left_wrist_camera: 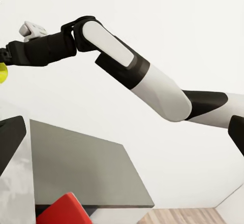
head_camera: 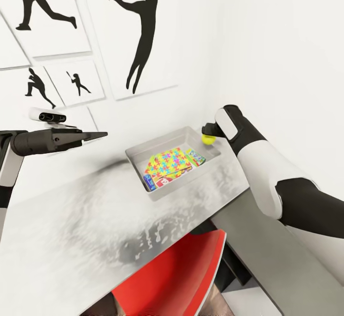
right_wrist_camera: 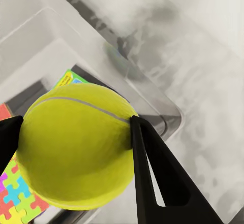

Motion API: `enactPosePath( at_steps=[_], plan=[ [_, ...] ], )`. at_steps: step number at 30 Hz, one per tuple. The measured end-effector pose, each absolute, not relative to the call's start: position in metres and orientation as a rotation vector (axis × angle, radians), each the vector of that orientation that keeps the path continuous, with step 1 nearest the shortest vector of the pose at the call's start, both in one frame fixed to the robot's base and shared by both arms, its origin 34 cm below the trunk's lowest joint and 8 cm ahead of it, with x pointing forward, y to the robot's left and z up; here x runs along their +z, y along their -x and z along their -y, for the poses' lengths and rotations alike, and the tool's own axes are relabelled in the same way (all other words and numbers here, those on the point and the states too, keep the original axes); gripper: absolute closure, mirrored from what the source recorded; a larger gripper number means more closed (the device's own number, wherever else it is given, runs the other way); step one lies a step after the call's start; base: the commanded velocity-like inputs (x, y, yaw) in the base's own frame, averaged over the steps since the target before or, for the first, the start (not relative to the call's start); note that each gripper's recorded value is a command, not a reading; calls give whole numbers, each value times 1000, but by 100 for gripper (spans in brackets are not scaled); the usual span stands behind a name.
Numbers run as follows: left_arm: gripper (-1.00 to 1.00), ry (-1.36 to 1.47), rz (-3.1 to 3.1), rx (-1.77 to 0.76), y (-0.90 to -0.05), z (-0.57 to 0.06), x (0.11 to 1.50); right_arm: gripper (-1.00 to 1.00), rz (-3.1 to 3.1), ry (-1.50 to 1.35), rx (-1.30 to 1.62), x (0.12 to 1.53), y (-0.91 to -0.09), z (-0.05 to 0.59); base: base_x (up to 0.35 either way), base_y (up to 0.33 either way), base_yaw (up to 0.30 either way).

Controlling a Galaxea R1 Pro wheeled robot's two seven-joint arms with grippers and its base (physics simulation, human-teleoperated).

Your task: Put all the toys in the child's room - the three board games (two on the bed and one on the table), the two jigsaw puzzles on the table, and the tennis ball on the table - inside the toy box on the table in the child's room.

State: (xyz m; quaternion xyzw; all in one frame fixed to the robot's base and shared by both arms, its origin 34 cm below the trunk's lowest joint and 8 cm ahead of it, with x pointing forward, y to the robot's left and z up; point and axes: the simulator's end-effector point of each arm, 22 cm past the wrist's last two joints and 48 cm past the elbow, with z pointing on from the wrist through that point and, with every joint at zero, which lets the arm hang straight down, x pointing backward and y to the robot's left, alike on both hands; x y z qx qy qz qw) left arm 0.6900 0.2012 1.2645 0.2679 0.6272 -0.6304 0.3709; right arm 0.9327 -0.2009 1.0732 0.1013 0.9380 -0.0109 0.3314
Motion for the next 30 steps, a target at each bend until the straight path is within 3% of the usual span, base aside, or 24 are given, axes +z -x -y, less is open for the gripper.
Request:
enactPosePath(
  at_steps=[30],
  plan=[
    [-100, -654, -1647, -1641, -703, -202, 1236, 100, -2467, -263, -23, 1055, -946, 198, 0, 0, 0]
  ],
)
